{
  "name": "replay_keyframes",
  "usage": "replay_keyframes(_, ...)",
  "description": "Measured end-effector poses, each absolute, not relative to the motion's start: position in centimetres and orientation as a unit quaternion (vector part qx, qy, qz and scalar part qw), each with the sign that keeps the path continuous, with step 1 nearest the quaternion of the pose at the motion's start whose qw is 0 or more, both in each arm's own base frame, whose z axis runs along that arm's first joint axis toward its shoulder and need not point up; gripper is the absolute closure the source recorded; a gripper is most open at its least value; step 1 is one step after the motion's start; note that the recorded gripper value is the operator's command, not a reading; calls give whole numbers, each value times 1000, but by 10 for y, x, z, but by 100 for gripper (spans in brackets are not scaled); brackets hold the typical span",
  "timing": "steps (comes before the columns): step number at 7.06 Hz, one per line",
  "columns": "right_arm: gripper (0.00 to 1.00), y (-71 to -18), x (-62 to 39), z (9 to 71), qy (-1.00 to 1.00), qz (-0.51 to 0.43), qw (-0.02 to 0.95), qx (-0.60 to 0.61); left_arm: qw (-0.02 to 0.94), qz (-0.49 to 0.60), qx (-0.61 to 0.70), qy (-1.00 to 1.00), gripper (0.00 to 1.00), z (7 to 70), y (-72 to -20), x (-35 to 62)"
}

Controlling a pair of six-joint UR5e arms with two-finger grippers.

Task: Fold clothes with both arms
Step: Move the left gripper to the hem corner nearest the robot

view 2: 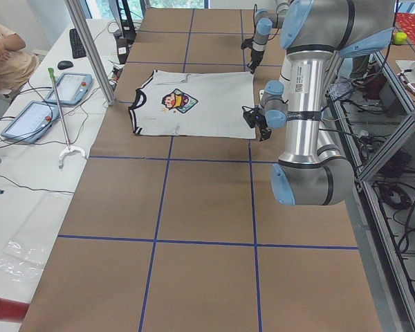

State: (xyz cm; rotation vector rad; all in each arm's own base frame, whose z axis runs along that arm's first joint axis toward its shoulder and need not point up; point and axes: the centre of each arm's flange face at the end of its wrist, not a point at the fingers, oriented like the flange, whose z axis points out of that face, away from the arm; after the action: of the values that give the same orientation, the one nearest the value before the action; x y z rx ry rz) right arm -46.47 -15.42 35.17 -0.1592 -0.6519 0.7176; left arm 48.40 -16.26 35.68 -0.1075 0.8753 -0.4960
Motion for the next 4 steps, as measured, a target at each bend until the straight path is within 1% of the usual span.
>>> replay_keyframes(2, 100, -155, -464, 351, -313, 345, 882, -76, 876, -234, -50, 419, 21, 358, -163, 487)
replay_keyframes(3, 100, -155, -464, 351, -314, 345, 881, -76, 876, -233, -49, 419, 28, 358, -163, 488)
replay_keyframes(4, 100, -155, -463, 350, -315, 345, 881, -76, 877, -233, -49, 418, 31, 359, -163, 489)
